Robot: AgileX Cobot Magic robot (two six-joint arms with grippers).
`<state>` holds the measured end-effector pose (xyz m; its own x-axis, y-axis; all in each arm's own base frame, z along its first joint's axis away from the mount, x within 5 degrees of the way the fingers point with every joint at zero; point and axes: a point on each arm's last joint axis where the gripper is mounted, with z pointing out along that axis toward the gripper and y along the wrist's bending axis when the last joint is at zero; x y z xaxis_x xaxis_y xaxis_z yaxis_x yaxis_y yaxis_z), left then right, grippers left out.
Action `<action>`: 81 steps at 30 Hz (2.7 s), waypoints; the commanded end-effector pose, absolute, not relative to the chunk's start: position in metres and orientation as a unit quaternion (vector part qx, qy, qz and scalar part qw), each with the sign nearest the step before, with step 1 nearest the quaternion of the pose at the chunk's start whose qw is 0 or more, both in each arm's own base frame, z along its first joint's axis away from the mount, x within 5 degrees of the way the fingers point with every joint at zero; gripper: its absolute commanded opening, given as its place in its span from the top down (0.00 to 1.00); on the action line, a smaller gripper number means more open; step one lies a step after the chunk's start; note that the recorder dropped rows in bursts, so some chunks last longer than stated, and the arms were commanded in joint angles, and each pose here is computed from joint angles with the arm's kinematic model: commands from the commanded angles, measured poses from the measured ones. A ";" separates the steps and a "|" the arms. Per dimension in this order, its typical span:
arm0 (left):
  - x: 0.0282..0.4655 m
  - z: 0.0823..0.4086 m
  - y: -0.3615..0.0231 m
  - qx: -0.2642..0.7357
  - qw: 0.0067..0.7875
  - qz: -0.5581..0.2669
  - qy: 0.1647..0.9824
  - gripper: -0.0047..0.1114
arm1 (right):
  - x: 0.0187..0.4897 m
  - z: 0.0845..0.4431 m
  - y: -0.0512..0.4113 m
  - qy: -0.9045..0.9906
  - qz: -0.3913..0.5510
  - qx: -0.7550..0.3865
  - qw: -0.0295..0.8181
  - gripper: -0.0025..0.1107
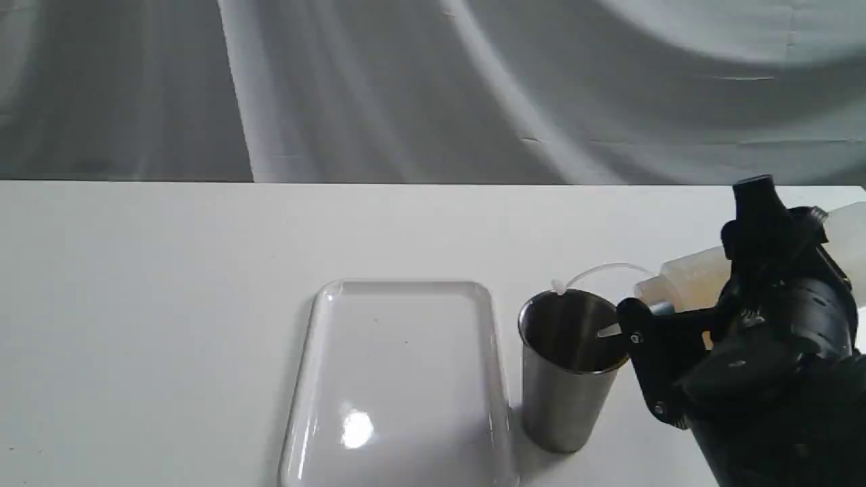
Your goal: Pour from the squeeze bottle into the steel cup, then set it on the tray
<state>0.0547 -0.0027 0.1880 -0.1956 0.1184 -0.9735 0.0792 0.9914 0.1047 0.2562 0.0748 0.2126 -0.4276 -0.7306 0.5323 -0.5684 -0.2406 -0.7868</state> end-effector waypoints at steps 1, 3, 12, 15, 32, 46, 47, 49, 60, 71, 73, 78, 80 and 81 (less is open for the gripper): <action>0.055 0.187 -0.003 0.064 0.634 0.014 0.771 0.89 | 0.258 0.221 0.075 0.586 -0.608 -0.532 0.070 0.51; 0.055 0.187 -0.003 0.064 0.634 0.014 0.771 0.89 | 0.258 0.221 0.076 0.583 -0.609 -0.533 0.071 0.51; 0.055 0.187 -0.003 0.064 0.634 0.014 0.771 0.89 | 0.260 0.223 0.077 0.570 -0.613 -0.543 0.062 0.51; 0.055 0.187 -0.003 0.064 0.634 0.014 0.771 0.89 | 0.260 0.223 0.077 0.568 -0.613 -0.545 0.060 0.51; 0.055 0.187 -0.003 0.064 0.634 0.014 0.771 0.89 | 0.260 0.223 0.077 0.563 -0.614 -0.551 0.054 0.51; 0.055 0.187 -0.003 0.064 0.634 0.014 0.771 0.89 | 0.258 0.222 0.076 0.643 -0.595 -0.463 0.135 0.51; 0.055 0.187 -0.003 0.064 0.634 0.014 0.771 0.89 | 0.258 0.221 0.076 0.651 -0.592 -0.455 0.141 0.51; 0.055 0.187 -0.003 0.064 0.634 0.014 0.771 0.89 | 0.257 0.220 0.075 0.667 -0.585 -0.437 0.152 0.51; 0.055 0.187 -0.003 0.064 0.634 0.014 0.771 0.89 | 0.255 0.217 0.074 0.734 -0.550 -0.337 0.213 0.51; 0.055 0.187 -0.003 0.064 0.634 0.014 0.771 0.89 | 0.253 0.216 0.073 0.783 -0.508 -0.219 0.283 0.51; 0.055 0.187 -0.003 0.064 0.634 0.014 0.771 0.89 | 0.253 0.215 0.073 0.791 -0.499 -0.196 0.294 0.51; 0.055 0.187 -0.003 0.064 0.634 0.014 0.771 0.89 | 0.252 0.214 0.072 0.809 -0.470 -0.122 0.333 0.51; 0.055 0.187 -0.003 0.064 0.634 0.014 0.771 0.89 | 0.252 0.214 0.072 0.813 -0.455 -0.089 0.351 0.51; 0.055 0.187 -0.003 0.064 0.634 0.014 0.771 0.89 | 0.252 0.214 0.072 0.815 -0.449 -0.074 0.358 0.51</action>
<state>0.0547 -0.0027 0.1880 -0.1956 0.1184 -0.9735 0.0792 0.9914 0.1047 0.2512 0.0726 0.2074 -0.7566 -0.4749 -0.4495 0.1207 0.5742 -0.8098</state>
